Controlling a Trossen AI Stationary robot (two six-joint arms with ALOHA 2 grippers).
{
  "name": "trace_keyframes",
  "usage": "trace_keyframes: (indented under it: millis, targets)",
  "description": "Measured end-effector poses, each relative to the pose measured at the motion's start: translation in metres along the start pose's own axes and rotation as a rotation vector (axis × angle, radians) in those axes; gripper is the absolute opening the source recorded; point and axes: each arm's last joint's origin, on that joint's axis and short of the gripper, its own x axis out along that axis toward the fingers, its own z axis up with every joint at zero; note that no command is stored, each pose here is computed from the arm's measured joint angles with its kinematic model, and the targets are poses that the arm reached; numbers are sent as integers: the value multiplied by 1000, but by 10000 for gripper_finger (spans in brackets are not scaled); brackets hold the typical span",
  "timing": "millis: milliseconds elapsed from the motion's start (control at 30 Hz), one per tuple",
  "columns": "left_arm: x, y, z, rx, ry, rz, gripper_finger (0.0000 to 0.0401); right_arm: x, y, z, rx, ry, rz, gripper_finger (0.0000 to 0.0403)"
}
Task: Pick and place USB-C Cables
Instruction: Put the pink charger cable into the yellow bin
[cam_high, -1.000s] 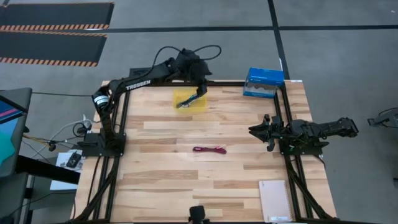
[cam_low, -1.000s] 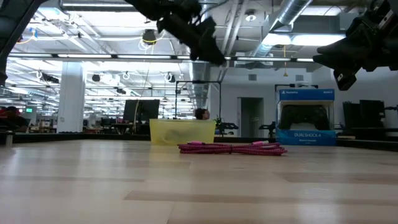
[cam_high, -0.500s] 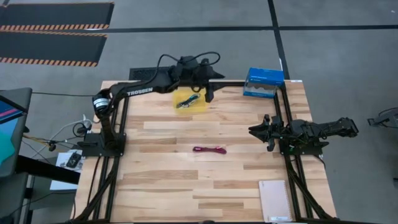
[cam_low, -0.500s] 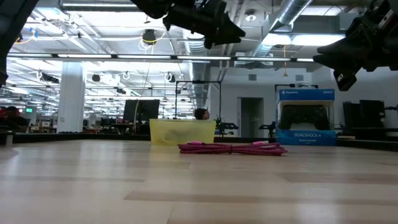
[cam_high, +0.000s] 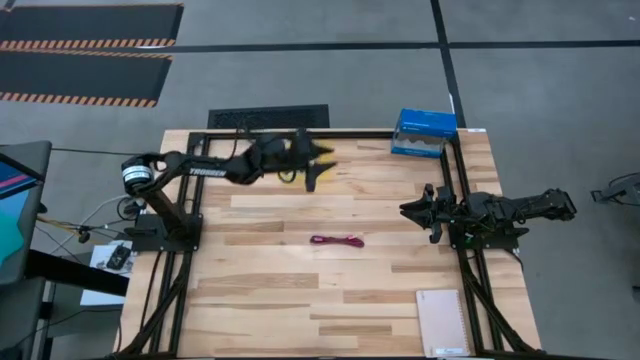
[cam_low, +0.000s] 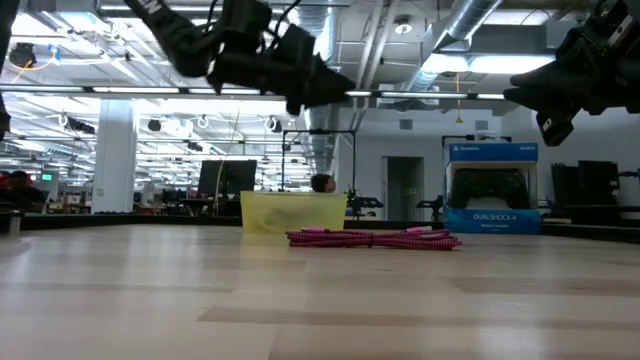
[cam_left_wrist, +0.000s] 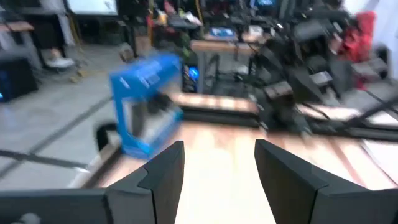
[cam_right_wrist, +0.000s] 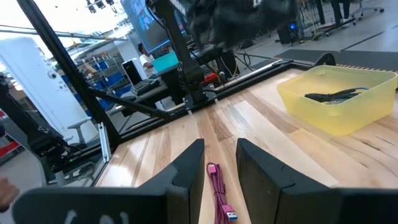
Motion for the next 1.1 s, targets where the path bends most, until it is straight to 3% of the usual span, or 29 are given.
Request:
trace_keyframes:
  millis: [200, 400, 600, 733, 1100]
  targets:
    - [-6, -38, -34, -23, 66, -32, 184, 0, 0, 0, -2, 0, -1, 118]
    - [-11, -92, -47, -18, 101, -63, 185, 0, 0, 0, -3, 0, -1, 118]
    - [-15, -135, -52, 63, 74, -79, 185, 0, 0, 0, -9, -1, -2, 118]
    - [-8, -143, -64, 44, 46, -99, 185, 0, 0, 0, -10, -1, -1, 118]
    - [12, -141, -136, -16, 148, -102, 185, 0, 0, 0, -10, -1, -2, 118]
